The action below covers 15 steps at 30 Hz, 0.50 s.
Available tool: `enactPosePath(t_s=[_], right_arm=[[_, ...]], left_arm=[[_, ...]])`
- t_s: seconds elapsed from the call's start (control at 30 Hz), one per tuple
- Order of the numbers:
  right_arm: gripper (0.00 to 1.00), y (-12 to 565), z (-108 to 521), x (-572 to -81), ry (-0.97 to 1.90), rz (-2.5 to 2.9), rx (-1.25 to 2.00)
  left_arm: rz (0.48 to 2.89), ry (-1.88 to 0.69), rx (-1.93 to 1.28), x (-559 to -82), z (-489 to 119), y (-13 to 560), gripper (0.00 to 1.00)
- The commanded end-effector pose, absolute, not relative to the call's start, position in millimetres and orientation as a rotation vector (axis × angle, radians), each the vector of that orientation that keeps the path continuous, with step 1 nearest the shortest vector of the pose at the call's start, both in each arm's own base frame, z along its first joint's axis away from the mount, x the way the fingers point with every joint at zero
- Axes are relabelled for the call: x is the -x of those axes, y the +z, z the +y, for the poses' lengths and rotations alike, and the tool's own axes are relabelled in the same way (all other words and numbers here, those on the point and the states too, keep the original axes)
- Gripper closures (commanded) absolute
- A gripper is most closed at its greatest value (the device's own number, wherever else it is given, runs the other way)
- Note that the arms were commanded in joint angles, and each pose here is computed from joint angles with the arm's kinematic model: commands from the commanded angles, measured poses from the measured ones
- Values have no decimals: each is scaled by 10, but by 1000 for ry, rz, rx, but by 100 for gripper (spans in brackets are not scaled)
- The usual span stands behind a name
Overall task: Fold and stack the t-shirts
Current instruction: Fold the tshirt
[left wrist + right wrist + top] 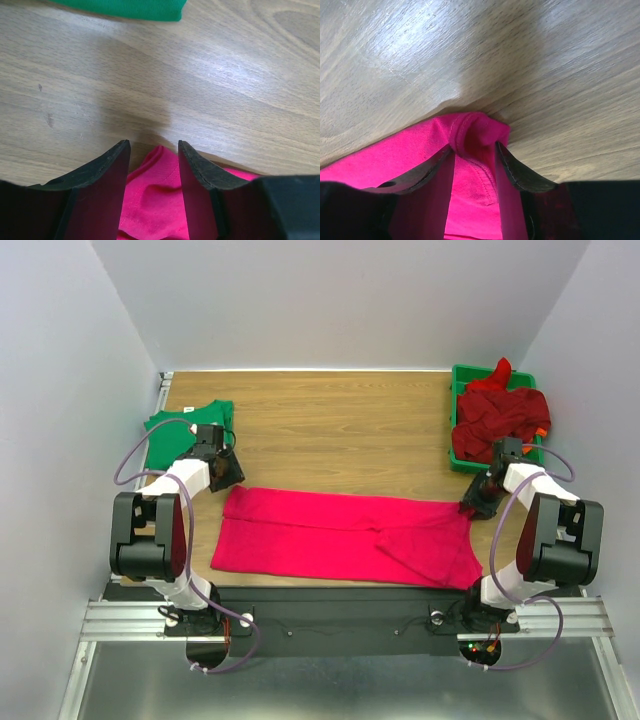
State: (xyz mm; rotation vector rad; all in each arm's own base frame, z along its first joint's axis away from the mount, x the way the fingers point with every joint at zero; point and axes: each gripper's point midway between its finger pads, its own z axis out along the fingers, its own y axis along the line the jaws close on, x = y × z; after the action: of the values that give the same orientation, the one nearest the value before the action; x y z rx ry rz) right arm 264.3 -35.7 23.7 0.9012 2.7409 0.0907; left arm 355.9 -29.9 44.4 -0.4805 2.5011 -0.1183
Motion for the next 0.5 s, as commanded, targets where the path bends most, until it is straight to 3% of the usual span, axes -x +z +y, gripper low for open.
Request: enactPosePath(t_s=[0.0,0.1,0.3,0.47], right_arm=[[57,262,-377,-2728,115,2709,-876],[57,278,-372,-2730,120,2704,-874],[57,275,-370,-2732,122,2703,-871],[63,269,-378,-2748,119,2704,-867]], left_arm=[[2518,-118,481,-3510,-316,356,48],[2505,-108,483,-3493,-296,377,55],[2530,-118,469,-3477,-319,312,58],[2522,-126,469,-3504,-333,325,76]])
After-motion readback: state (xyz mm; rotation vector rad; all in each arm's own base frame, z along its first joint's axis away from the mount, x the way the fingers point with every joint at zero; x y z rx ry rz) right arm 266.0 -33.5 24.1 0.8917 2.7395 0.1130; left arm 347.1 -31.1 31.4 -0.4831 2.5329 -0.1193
